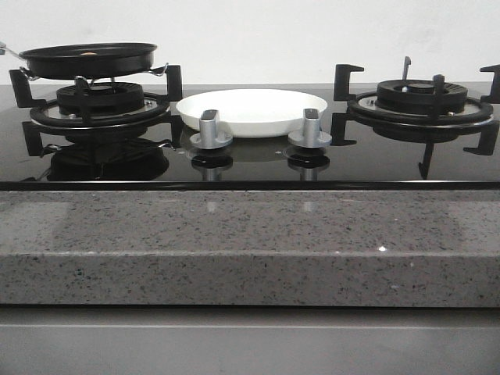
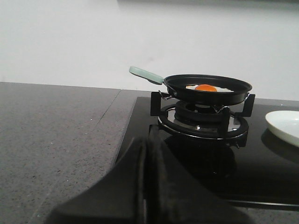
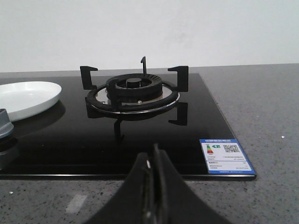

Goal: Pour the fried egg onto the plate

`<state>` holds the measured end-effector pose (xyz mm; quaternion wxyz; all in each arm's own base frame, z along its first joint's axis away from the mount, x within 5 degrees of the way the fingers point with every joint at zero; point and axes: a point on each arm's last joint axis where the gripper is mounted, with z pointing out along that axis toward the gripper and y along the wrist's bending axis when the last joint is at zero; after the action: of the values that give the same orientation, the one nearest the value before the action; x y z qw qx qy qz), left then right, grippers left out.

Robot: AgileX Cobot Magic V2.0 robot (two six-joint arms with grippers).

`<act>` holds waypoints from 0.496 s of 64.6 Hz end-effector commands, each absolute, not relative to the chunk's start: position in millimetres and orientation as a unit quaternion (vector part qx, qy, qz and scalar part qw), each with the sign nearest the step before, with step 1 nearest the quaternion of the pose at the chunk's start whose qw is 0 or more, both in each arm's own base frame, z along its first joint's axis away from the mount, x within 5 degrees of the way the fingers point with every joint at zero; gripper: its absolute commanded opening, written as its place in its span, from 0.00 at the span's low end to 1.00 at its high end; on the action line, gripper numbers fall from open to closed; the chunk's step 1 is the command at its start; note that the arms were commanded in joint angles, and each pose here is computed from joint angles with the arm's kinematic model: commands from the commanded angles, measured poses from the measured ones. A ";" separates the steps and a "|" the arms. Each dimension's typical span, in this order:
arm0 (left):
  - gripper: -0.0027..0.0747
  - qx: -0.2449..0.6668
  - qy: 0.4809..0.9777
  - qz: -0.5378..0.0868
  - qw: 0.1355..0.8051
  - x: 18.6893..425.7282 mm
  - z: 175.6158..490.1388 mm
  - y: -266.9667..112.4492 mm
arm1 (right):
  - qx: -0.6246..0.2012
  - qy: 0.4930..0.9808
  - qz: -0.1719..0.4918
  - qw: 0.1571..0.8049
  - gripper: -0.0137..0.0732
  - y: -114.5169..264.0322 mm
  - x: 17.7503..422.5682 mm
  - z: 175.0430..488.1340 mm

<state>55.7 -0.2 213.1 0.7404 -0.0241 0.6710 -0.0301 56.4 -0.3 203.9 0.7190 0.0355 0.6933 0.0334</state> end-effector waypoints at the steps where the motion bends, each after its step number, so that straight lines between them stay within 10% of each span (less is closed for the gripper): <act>1: 0.01 -0.049 0.613 -0.057 0.786 49.4 237.5 0.8 | 0.031 0.637 0.028 0.770 0.08 -0.6 47.8 240.1; 32: 0.01 -0.036 0.625 -0.091 0.775 20.4 372.5 -4.9 | 0.033 0.702 0.025 0.711 0.08 -0.3 29.5 371.2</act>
<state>21.3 -4.3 341.4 0.7695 -0.0334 0.6326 -0.0810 24.0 0.2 341.6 0.7115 0.0338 0.7011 0.0332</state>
